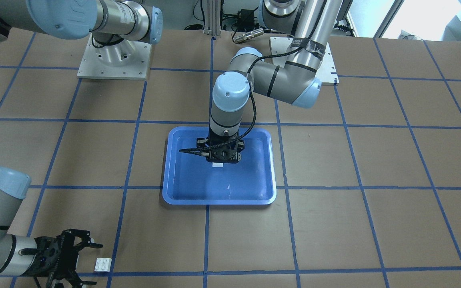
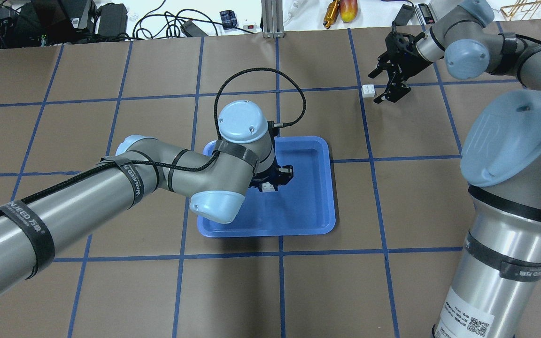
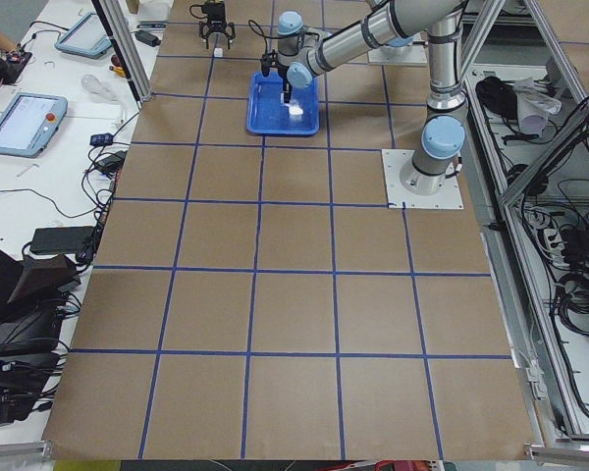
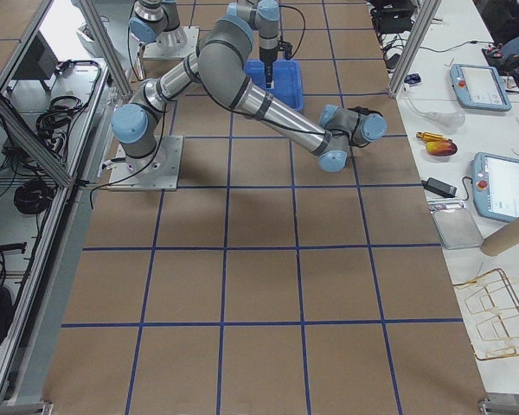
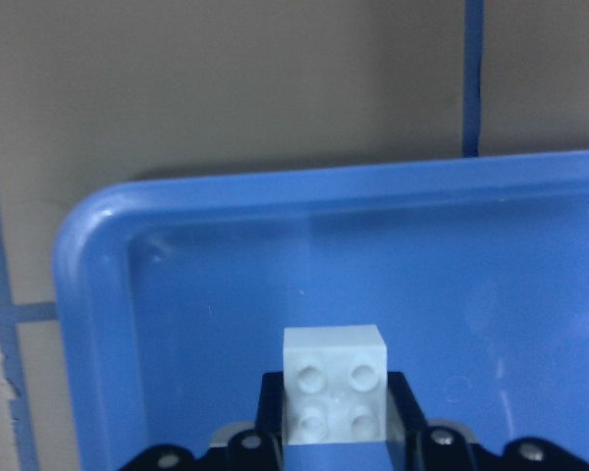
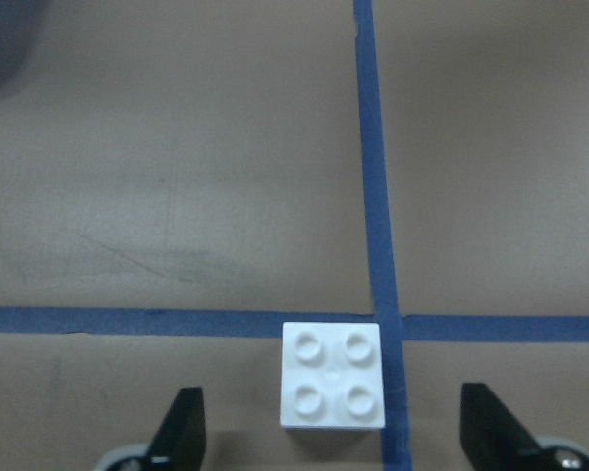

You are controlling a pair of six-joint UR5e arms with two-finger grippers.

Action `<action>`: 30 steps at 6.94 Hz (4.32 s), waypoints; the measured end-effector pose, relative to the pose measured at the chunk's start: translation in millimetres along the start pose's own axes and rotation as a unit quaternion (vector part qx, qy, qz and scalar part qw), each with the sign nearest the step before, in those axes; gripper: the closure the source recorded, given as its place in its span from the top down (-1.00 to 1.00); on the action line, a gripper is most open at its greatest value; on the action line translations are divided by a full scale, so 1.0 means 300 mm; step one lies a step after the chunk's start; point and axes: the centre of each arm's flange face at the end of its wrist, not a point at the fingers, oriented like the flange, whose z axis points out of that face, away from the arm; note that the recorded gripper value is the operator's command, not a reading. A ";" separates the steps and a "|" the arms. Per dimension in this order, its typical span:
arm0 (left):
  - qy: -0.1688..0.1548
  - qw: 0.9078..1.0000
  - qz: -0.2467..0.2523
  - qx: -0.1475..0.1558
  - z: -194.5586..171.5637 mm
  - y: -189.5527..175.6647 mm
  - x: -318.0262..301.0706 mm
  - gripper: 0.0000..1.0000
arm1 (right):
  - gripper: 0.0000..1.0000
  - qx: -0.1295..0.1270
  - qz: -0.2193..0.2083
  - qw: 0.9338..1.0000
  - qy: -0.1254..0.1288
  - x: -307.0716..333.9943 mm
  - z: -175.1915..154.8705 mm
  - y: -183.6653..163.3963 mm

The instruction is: Assemble white blocks and place on blue tray

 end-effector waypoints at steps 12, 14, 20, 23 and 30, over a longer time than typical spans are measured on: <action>-0.001 1.000 -0.008 -0.016 0.042 -0.018 -0.083 0.62 | -1.00 -0.034 0.016 0.998 -0.050 -0.013 -0.164 -0.121; 0.002 1.000 -0.012 -0.007 0.002 -0.034 -0.098 0.69 | -1.00 -0.029 0.024 0.997 -0.066 -0.125 -0.227 -0.206; 0.100 0.992 -0.072 -0.040 -0.026 -0.110 -0.306 -0.55 | -1.00 -0.053 0.052 0.997 0.019 -0.910 -0.080 -0.553; 0.116 0.990 -0.061 -0.046 0.008 -0.124 -0.321 -0.65 | -1.00 -0.048 0.011 0.999 0.017 -0.994 0.062 -0.667; 0.115 0.991 -0.046 -0.057 0.060 -0.124 -0.321 -0.68 | -1.00 -0.031 -0.055 0.998 0.009 -0.923 0.407 -0.753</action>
